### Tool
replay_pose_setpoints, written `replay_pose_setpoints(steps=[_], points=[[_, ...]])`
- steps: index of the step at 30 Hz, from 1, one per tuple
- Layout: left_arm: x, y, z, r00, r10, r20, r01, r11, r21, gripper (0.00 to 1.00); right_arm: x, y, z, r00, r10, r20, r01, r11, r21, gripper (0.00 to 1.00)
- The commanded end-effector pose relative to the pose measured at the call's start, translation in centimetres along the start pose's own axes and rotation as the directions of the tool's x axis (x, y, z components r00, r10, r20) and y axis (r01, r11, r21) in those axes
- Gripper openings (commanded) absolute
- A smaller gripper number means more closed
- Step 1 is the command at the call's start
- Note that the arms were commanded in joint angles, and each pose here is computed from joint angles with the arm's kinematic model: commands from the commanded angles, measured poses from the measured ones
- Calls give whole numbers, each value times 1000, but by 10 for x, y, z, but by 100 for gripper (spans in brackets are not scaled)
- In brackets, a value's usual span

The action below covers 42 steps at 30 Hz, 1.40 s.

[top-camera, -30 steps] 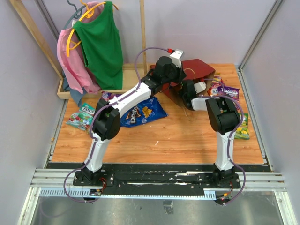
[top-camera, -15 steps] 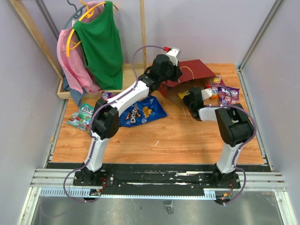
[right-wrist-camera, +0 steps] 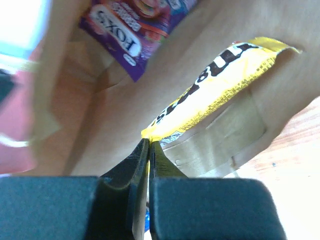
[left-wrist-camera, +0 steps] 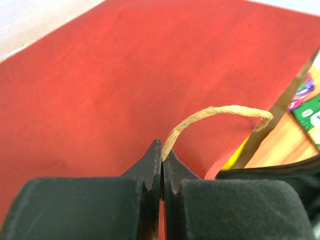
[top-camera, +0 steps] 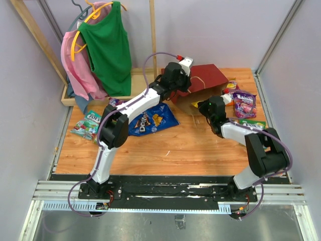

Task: Take the snacks out of the paper bag
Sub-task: Pick up the snack from the paper bag, then place the snack at the center of the board.

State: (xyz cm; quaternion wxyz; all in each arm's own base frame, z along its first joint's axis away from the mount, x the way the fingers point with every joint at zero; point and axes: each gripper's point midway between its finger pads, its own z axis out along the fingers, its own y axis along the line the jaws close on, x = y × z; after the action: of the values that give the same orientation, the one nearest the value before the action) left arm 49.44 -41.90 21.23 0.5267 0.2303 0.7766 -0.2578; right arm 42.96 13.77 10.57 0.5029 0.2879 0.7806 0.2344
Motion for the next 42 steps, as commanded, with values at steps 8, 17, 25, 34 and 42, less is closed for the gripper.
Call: replay_pose_setpoints(steps=[8, 17, 25, 34, 42], points=[[-14, 31, -17, 999, 46, 11, -45, 997, -67, 0, -18, 18, -70, 987, -162, 6, 162, 979, -121, 1], [-5, 45, -18, 999, 45, -15, -46, 995, -85, 0, -15, -30, -118, 980, -201, -9, 200, 978, -52, 1], [-5, 51, -27, 998, 60, -21, -62, 996, -71, 0, 10, -64, -143, 974, -193, -118, 195, 981, 2, 1], [-7, 55, -28, 998, 53, -16, -54, 996, -69, 1, 36, -102, -152, 957, -146, -250, 183, 975, 130, 1], [-5, 56, -30, 999, 47, -16, -48, 997, -61, 0, 51, -127, -136, 867, 152, -475, -89, 984, 152, 1]])
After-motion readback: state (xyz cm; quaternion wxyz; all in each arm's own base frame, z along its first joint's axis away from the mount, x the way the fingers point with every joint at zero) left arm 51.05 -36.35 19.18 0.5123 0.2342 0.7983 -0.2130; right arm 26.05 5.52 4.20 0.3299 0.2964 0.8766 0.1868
